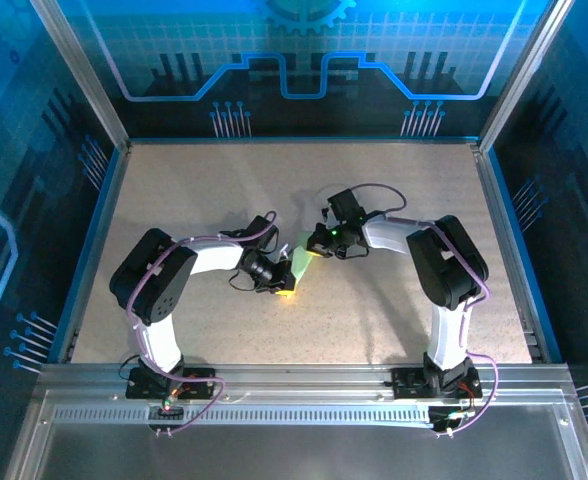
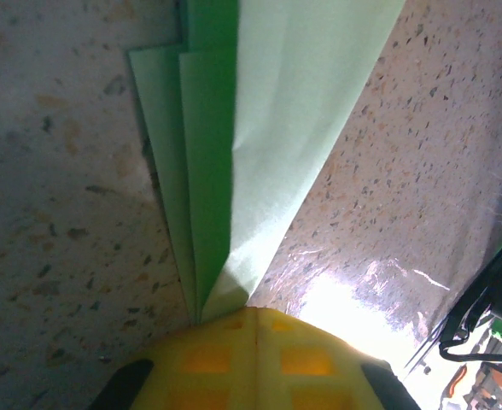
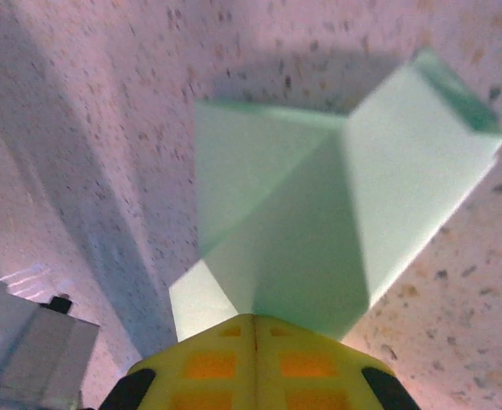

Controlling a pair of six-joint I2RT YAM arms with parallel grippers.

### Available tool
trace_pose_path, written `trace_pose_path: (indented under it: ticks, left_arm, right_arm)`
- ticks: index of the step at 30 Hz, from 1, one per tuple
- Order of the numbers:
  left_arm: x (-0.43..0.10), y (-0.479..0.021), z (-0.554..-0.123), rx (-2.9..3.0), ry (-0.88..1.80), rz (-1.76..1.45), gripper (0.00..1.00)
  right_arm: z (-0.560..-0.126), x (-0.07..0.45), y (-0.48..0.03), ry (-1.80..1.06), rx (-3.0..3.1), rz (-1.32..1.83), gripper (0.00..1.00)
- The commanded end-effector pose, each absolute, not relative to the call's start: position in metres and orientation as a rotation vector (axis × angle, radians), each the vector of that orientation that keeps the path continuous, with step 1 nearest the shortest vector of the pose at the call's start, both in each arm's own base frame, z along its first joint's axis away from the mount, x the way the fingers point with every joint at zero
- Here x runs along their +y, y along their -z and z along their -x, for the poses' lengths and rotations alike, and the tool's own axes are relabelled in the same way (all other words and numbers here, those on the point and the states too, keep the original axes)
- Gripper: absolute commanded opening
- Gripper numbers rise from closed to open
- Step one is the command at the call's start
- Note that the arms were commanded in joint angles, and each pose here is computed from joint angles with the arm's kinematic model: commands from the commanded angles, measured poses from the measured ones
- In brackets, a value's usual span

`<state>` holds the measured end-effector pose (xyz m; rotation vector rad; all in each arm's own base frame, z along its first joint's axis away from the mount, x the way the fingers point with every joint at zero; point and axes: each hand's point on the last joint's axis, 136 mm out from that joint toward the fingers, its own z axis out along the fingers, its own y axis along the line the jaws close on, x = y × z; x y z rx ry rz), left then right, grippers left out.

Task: Fold a paper plane with a square sheet of paper (fold left side to right side)

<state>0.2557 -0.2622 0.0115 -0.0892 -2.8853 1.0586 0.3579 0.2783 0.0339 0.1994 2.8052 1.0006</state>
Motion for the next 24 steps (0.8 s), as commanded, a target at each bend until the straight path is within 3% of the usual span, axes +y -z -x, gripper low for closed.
trace_pose_path:
  ticks: [1, 24]
  left_arm:
    - [-0.241, 0.016, -0.239, -2.905, -0.864, 0.065, 0.00]
    - [-0.283, -0.059, -0.278, -2.882, -1.200, 0.086, 0.01]
  right_arm:
    - [-0.365, 0.276, -0.032, -0.996, 2.820, -0.209, 0.02]
    - [-0.347, 0.255, 0.019, -0.849, 2.964, -0.275, 0.01]
